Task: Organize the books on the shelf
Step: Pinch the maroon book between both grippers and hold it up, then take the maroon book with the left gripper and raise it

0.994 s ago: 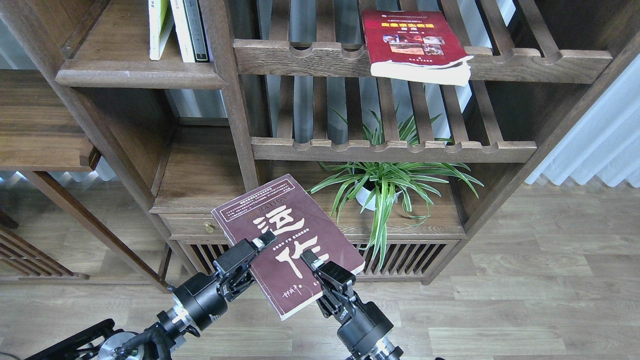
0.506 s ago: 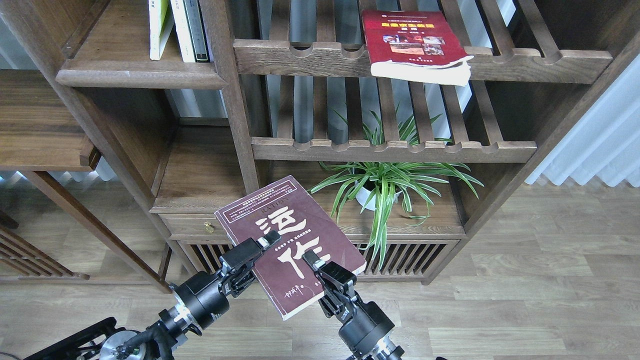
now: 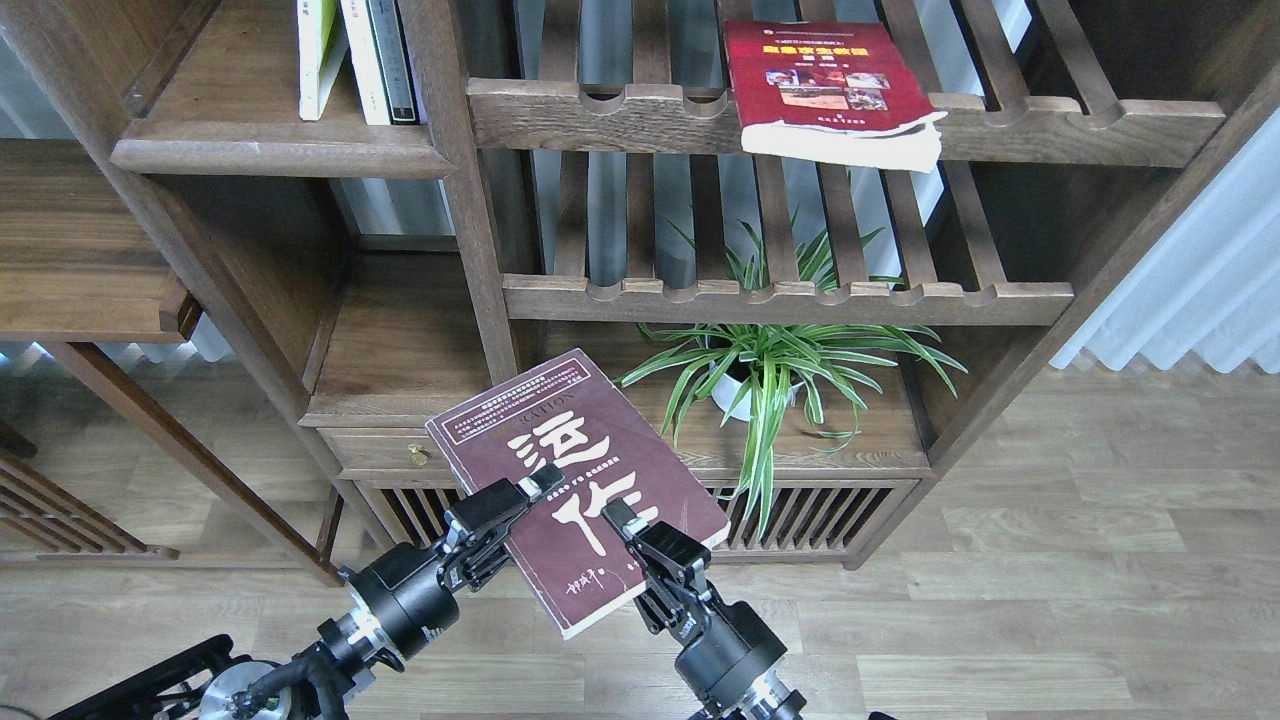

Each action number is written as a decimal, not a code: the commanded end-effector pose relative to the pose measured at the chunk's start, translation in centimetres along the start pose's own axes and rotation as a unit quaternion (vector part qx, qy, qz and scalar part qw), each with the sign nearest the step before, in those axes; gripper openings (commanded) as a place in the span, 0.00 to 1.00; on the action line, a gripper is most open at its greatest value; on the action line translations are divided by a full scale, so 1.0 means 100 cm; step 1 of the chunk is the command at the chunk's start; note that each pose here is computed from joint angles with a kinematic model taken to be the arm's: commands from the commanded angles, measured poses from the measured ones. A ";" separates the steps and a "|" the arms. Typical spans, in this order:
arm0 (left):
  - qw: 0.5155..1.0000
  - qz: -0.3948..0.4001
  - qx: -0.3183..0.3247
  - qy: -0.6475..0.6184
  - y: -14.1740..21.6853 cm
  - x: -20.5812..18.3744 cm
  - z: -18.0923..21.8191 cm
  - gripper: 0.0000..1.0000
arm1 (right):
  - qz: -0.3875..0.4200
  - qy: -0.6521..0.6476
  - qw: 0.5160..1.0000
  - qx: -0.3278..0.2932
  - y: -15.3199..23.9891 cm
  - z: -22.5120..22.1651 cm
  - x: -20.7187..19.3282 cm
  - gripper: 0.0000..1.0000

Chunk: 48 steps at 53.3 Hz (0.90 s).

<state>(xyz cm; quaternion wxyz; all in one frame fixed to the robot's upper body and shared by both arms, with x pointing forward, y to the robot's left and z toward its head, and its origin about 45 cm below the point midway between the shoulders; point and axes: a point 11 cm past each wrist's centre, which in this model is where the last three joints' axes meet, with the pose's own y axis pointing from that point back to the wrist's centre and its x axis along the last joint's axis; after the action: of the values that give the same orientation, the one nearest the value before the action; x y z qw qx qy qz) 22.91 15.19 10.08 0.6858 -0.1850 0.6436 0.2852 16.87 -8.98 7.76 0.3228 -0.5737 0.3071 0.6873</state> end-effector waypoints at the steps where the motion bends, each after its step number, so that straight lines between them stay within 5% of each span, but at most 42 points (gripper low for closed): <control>1: 1.000 -0.001 0.001 0.000 -0.001 -0.001 0.000 0.19 | 0.000 0.000 1.000 0.000 0.000 0.000 0.000 0.04; 5: 1.000 -0.001 0.001 0.000 -0.001 -0.001 0.000 0.08 | 0.000 0.000 1.000 0.000 0.000 0.000 0.000 0.04; 29: 1.000 0.001 0.002 -0.001 0.001 0.000 0.000 0.07 | 0.000 0.000 1.000 0.000 0.000 0.000 0.000 0.08; 48: 1.000 0.001 0.001 -0.002 0.001 0.000 0.000 0.08 | 0.006 0.002 1.000 0.003 0.004 -0.003 0.003 0.49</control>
<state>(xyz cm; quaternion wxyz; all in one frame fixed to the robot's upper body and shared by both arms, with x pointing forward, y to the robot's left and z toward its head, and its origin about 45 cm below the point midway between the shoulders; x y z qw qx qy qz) 22.85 15.26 10.06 0.6869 -0.1827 0.6429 0.2856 16.72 -9.31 7.52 0.3205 -0.5729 0.3116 0.6870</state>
